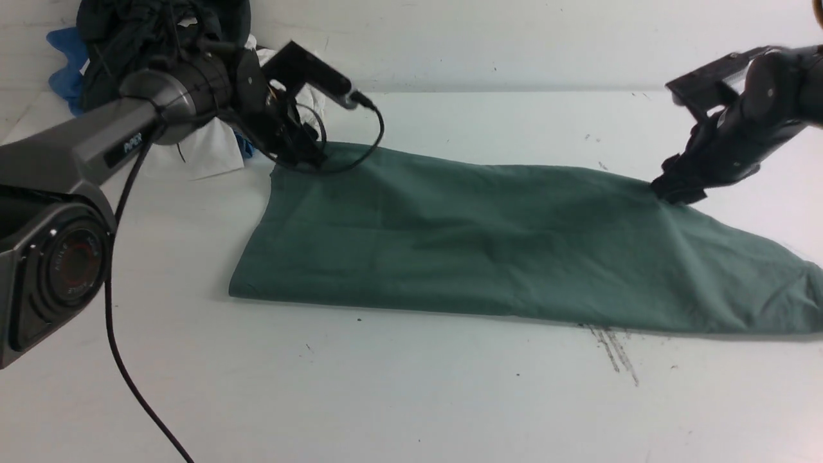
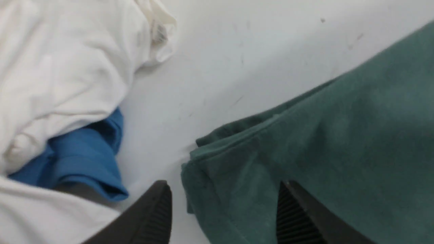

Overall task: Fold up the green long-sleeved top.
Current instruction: Use both arms to drag the lower edge of the fabric forward and fold it over the upper edge, then use the right arm to clamp the right edge of the fabric

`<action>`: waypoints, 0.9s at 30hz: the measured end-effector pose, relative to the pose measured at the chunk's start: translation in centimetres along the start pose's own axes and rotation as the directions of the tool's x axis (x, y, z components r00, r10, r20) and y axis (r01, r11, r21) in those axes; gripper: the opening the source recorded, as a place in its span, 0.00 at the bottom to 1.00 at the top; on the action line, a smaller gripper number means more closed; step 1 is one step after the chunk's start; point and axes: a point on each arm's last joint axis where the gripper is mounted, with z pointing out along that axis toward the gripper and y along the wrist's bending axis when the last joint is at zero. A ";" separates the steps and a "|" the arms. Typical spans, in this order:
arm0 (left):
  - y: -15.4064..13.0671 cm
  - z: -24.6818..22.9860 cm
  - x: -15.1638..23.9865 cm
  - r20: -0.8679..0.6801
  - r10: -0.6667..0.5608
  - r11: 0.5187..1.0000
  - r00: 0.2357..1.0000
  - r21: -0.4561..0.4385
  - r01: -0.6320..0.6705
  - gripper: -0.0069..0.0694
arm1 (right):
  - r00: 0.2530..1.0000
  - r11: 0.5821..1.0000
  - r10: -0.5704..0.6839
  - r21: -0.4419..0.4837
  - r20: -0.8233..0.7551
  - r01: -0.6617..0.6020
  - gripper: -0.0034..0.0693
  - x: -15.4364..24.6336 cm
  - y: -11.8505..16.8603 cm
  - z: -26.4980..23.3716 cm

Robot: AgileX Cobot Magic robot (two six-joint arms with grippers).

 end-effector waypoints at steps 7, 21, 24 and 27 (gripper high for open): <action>1.1 -11.0 -3.3 -0.049 -0.147 0.989 0.988 0.015 0.148 0.58 | 0.962 0.959 0.268 0.077 0.057 -0.272 0.70 0.7 -4.2 -8.5; -2.7 -6.8 2.4 -0.412 -0.038 0.942 0.911 0.289 0.170 0.08 | 0.757 0.763 0.646 0.077 -0.097 -0.642 0.70 14.4 -6.3 -7.6; -3.2 -5.9 2.8 -0.421 -0.024 0.930 0.907 0.324 0.175 0.08 | 0.733 0.746 0.666 0.091 -0.138 -0.660 0.71 15.6 -6.7 -5.5; -3.3 -5.2 3.2 -0.430 -0.013 0.928 0.903 0.332 0.172 0.08 | 0.724 0.741 0.670 0.091 -0.162 -0.666 0.71 16.1 -6.6 -3.2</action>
